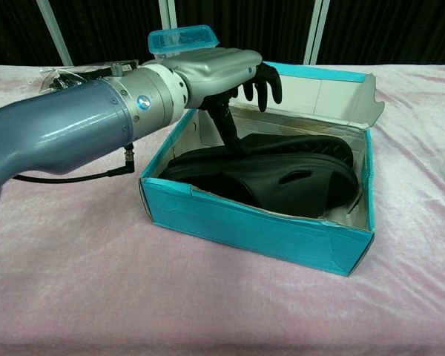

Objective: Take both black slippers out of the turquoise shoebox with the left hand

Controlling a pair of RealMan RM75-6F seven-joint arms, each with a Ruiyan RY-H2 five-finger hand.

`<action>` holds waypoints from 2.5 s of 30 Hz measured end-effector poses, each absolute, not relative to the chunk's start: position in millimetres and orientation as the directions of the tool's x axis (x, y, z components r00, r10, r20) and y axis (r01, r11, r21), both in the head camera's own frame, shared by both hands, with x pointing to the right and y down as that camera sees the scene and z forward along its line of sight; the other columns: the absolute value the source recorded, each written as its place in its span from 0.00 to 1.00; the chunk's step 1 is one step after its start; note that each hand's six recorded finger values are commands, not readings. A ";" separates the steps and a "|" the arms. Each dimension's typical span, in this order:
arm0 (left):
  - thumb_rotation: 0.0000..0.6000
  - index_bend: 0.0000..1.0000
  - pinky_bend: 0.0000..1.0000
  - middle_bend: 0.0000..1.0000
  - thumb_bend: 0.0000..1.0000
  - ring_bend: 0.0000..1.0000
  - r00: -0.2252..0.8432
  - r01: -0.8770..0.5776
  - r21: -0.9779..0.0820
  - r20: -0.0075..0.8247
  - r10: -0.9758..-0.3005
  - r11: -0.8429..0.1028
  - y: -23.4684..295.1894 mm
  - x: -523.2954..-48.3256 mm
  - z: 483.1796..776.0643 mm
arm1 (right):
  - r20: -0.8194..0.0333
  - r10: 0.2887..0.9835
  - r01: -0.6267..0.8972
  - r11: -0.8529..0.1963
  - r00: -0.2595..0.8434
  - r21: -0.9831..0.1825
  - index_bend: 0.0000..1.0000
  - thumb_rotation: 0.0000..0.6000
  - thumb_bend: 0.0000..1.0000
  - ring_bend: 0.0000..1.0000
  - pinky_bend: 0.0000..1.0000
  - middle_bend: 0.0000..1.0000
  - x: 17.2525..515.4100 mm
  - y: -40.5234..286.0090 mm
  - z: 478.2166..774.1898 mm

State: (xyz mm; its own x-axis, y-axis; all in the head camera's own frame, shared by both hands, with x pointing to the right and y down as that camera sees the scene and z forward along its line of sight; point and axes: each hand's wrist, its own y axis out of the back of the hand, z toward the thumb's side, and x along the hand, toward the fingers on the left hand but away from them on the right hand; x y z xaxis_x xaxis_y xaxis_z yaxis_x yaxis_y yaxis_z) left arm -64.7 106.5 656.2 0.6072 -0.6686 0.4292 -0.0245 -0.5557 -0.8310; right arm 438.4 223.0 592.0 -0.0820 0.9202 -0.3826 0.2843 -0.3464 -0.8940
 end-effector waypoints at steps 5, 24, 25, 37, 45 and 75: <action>1.00 0.27 0.29 0.33 0.04 0.26 0.603 -0.066 -0.807 0.436 -0.668 -0.586 104.1 -56.1 656.3 | -0.388 0.917 0.288 -0.349 -0.090 -0.892 0.02 1.00 0.17 0.05 0.24 0.09 440.7 224.8 593.7; 1.00 0.29 0.35 0.37 0.07 0.33 0.553 -0.046 -0.779 0.501 -0.665 -0.625 108.5 -40.3 679.5 | -0.395 0.910 0.311 -0.343 -0.124 -0.887 0.02 1.00 0.17 0.05 0.24 0.09 449.5 234.6 595.7; 1.00 0.29 0.35 0.37 0.07 0.33 0.554 -0.044 -0.778 0.503 -0.663 -0.627 109.1 -40.0 680.2 | -0.395 0.910 0.311 -0.342 -0.124 -0.886 0.02 1.00 0.17 0.05 0.24 0.09 449.5 234.7 595.8; 1.00 0.35 0.39 0.44 0.28 0.40 0.546 0.043 -0.813 0.506 -0.668 -0.581 113.9 -35.4 694.5 | -0.399 0.907 0.322 -0.341 -0.133 -0.883 0.02 1.00 0.17 0.06 0.24 0.09 452.1 237.5 597.3; 1.00 0.48 0.49 0.60 0.29 0.53 0.546 0.031 -0.841 0.467 -0.695 -0.541 113.5 -30.2 695.2 | -0.398 0.906 0.324 -0.337 -0.145 -0.884 0.02 1.00 0.17 0.06 0.24 0.09 455.4 240.3 596.4; 1.00 0.50 0.49 0.60 0.28 0.53 0.386 -0.314 -0.890 0.198 -0.901 -0.330 56.1 -177.3 583.5 | -0.411 0.906 0.324 -0.360 -0.104 -0.875 0.02 1.00 0.17 0.05 0.24 0.09 446.4 227.0 606.0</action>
